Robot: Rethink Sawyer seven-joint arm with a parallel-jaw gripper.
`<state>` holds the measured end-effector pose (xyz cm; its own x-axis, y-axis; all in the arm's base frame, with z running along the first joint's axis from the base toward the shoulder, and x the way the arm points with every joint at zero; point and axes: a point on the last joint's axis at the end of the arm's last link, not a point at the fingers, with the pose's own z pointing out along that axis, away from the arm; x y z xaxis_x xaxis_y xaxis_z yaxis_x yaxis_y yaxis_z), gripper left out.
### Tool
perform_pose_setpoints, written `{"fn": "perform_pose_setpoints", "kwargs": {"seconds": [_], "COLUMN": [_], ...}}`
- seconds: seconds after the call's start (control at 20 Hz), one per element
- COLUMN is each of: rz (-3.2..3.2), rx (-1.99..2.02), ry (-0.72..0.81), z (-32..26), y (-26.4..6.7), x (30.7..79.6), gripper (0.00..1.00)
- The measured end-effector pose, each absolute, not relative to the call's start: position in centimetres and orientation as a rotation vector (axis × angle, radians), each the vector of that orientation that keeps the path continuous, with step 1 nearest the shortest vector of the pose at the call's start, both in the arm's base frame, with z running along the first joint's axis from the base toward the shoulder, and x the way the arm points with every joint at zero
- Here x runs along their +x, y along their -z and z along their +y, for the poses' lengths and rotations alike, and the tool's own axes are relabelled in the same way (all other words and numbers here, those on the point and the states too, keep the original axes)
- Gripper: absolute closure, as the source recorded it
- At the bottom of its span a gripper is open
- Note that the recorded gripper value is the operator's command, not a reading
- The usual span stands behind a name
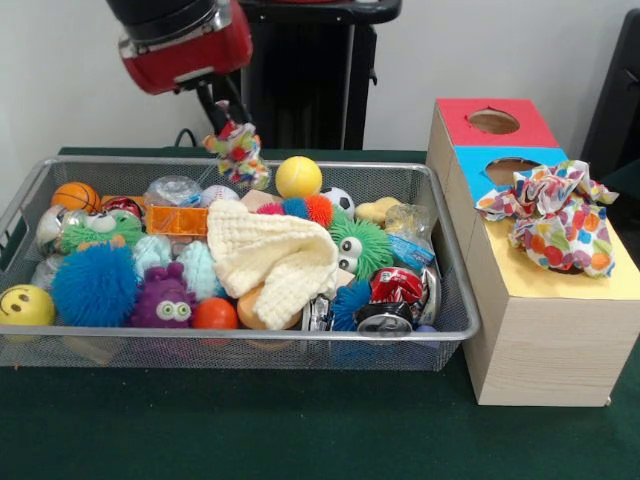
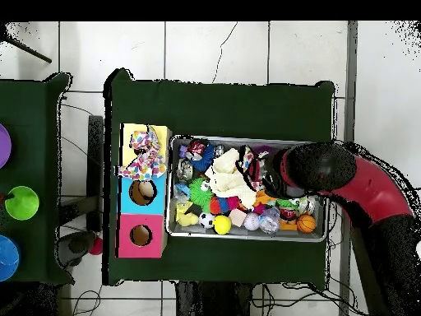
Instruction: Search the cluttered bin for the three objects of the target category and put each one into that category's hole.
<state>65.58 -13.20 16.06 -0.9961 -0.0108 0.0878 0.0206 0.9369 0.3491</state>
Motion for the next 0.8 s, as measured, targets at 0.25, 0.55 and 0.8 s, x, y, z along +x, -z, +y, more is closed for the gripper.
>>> {"fn": "perform_pose_setpoints", "kwargs": {"seconds": [0.25,0.55,0.8], "rz": [-3.0,-2.981,-2.95], "rx": [0.004,0.032,0.056], "ry": [0.587,0.57,0.476], "z": [-9.2,-4.2,2.8], "y": [-18.3,-19.1,-18.7], "x": [66.5,66.8,66.3], "gripper": [1.0,1.0,1.0]}}
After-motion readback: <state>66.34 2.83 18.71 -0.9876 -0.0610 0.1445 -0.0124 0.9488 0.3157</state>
